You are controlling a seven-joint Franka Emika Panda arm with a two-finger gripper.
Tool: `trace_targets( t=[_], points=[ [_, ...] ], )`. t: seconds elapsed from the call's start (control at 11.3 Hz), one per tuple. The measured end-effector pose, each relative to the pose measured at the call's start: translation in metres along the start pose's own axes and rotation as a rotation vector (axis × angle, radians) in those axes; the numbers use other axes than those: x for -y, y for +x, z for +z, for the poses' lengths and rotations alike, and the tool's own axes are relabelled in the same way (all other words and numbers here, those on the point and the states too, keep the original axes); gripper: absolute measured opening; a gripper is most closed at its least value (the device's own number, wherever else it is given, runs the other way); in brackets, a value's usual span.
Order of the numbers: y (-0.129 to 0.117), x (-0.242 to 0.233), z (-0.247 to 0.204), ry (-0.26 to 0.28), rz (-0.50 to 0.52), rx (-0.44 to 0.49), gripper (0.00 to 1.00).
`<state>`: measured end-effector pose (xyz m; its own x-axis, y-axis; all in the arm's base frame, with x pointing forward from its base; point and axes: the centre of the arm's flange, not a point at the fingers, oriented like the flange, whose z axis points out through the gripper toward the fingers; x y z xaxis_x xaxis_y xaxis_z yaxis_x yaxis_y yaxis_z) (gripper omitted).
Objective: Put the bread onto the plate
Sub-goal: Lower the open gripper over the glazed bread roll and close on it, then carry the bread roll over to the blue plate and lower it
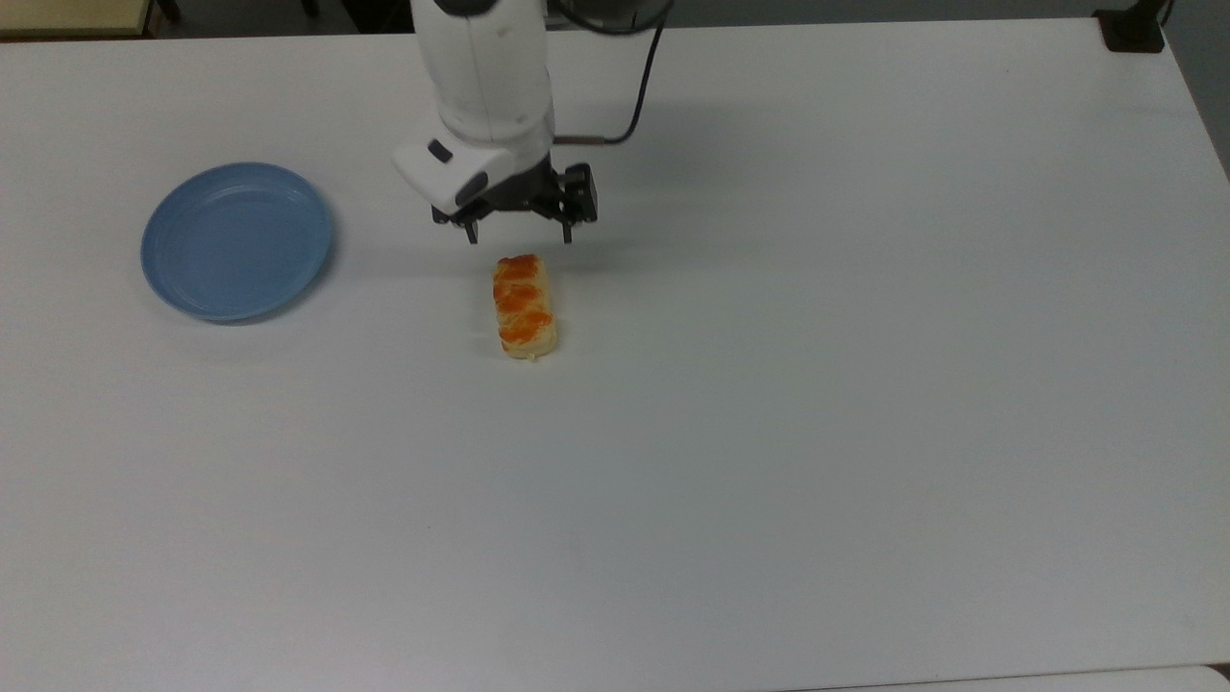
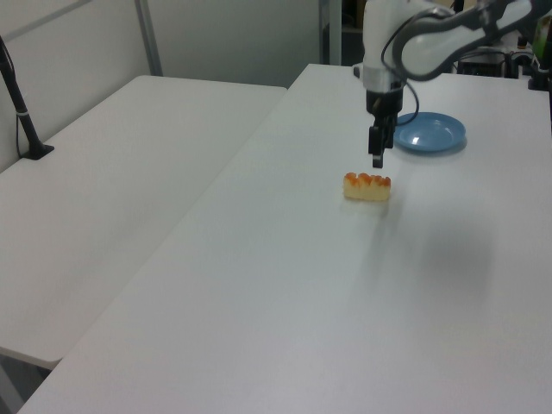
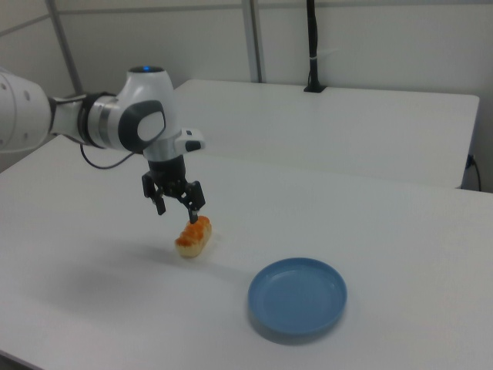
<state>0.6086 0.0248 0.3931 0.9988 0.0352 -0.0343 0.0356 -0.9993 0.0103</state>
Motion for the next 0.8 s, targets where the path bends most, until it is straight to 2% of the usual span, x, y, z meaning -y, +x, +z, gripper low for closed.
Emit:
trace_targets(
  t=[0.18,0.35,0.62,0.71,0.8],
  points=[
    [0.009,0.006,0.031,-0.053,0.016,0.005,1.00],
    [0.017,0.007,0.048,-0.057,0.029,-0.018,1.00],
    [0.020,0.016,0.069,-0.078,0.017,-0.004,0.94],
    [0.020,0.016,0.076,-0.080,0.022,0.007,0.85],
    [0.020,0.016,0.080,-0.081,0.042,0.011,0.70]
  ],
)
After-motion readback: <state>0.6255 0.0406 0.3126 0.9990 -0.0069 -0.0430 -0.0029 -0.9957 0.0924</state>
